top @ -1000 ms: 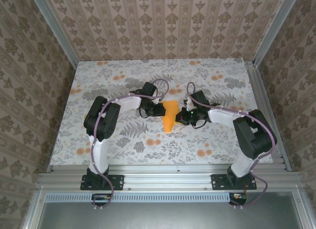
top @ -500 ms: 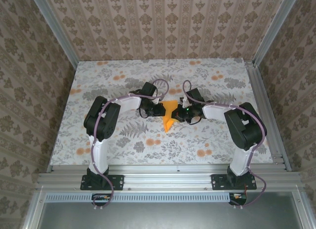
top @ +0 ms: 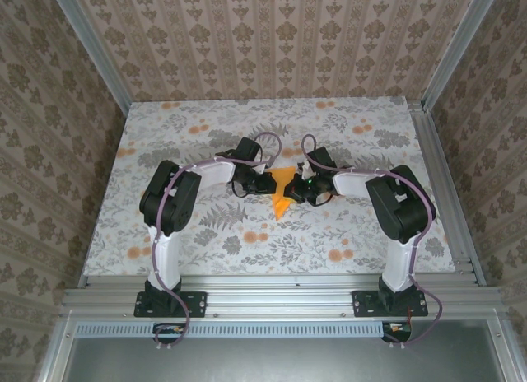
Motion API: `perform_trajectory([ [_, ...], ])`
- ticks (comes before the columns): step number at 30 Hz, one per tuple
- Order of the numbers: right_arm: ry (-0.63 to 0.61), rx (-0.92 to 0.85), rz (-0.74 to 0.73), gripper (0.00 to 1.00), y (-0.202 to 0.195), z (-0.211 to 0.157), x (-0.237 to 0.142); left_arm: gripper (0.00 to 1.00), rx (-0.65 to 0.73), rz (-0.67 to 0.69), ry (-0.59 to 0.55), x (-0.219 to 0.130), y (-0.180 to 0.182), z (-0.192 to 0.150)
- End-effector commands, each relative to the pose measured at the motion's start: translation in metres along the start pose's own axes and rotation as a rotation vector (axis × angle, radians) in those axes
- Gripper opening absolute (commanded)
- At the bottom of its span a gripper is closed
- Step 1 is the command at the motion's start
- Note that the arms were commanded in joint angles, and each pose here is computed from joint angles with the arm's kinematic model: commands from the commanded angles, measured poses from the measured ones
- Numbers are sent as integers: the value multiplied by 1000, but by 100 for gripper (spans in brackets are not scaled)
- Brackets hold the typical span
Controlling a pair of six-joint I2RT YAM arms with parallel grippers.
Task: Fold a paper plane with a square sheet of paper (pick it up from the middle)
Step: Third fold the triangle at the center of the table.
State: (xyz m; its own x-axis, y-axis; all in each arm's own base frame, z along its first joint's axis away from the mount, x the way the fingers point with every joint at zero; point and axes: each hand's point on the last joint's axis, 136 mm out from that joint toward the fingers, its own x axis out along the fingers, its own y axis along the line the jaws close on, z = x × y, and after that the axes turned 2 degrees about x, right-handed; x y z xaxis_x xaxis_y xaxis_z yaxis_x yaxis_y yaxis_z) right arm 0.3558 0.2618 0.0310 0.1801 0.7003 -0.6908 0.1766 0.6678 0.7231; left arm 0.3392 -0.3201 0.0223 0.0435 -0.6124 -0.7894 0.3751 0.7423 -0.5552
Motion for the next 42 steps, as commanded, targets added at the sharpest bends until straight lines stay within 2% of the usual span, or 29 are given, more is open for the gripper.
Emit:
perform_trajectory([
  [1,-6,2,5,2,4,6,7,16,-37,36,87,14,18,-29],
  [26,11,19,-42,3,-12,6,21,16,-49,24,91,17,20,-32],
  [33,15,19,-66,11,-18,5,22,16,-55,20,93,18,21,-32],
  [39,18,18,-75,26,-21,3,22,17,-56,3,86,18,17,-30],
  [42,19,20,-79,29,-22,3,23,19,-56,-11,80,16,13,-27],
])
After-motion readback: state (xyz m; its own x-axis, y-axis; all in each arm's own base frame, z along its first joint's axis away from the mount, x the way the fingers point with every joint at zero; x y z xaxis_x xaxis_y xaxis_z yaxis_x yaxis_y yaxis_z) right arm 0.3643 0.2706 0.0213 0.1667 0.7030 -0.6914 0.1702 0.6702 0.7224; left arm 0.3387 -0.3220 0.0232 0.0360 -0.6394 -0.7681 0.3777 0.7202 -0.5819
